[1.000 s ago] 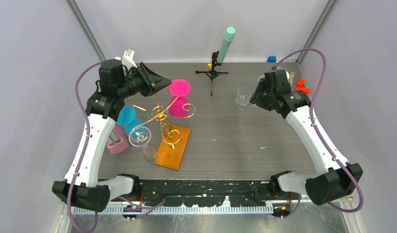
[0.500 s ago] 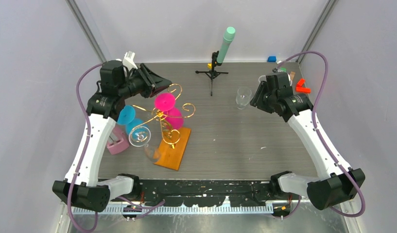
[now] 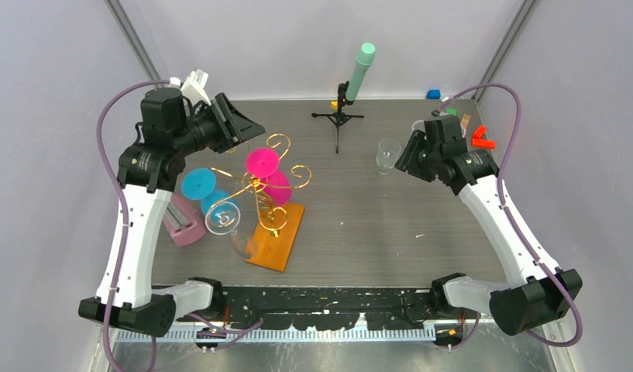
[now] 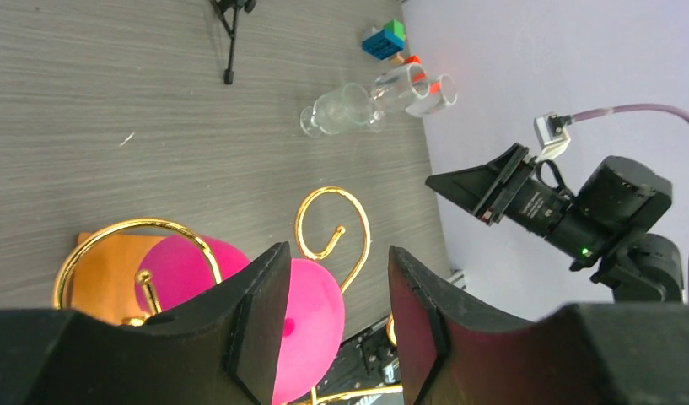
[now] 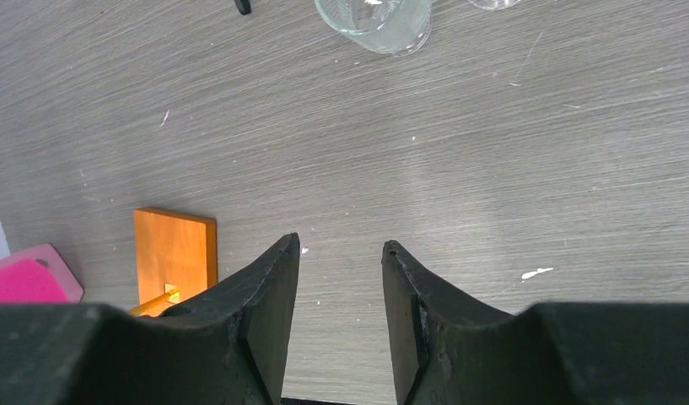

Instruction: Take the wine glass off the wine glass rack

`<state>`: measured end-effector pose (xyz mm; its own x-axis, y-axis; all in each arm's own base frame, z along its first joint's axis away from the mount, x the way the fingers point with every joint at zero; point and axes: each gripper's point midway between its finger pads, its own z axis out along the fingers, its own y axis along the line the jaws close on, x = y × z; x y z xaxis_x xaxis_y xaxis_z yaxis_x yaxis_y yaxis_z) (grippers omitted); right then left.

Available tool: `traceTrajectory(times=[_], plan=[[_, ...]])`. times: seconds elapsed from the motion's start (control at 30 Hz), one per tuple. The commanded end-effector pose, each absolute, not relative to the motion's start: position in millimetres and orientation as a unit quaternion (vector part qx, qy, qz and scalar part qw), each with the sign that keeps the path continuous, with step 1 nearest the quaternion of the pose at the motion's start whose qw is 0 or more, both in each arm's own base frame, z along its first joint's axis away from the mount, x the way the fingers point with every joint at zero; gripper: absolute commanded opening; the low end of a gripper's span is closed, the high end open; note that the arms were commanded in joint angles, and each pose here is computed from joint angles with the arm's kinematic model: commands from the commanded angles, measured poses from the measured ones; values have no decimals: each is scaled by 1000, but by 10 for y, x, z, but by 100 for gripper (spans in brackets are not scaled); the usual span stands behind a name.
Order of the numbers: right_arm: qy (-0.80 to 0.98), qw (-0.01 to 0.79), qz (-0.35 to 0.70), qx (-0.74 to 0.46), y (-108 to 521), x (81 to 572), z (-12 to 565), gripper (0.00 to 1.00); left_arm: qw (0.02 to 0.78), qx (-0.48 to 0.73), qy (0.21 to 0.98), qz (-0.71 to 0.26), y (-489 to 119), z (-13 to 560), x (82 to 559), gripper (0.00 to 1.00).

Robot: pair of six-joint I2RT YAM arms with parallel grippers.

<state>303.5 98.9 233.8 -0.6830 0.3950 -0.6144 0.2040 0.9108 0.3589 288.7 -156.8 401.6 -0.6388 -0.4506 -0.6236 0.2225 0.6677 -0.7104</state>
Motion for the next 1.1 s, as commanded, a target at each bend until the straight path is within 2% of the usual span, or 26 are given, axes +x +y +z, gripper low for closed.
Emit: traceTrajectory(times=[0.0, 0.13, 0.37, 0.53, 0.73, 0.9, 1.07], plan=[[898, 376, 171, 155, 1100, 3019, 2503, 46, 407, -32, 843, -349, -1455, 3868, 2803, 48], [895, 353, 248, 116, 1402, 2952, 2662, 47, 405, -26, 856, -320, -1370, 3815, 2746, 48], [832, 360, 415, 76, 2079, 2889, 3533, 45, 396, -11, 863, -314, -1362, 3730, 2687, 41], [788, 358, 498, 49, 2620, 2803, 4110, 45, 397, -4, 866, -303, -1323, 3706, 2633, 41], [799, 363, 478, 36, 3176, 2729, 4315, 45, 401, -3, 869, -290, -1275, 3671, 2602, 43], [833, 388, 390, 54, 3538, 2795, 4089, 44, 391, -18, 876, -282, -1246, 3565, 2605, 44], [839, 404, 361, 49, 3759, 2806, 4066, 44, 395, -26, 871, -290, -1259, 3571, 2609, 45]])
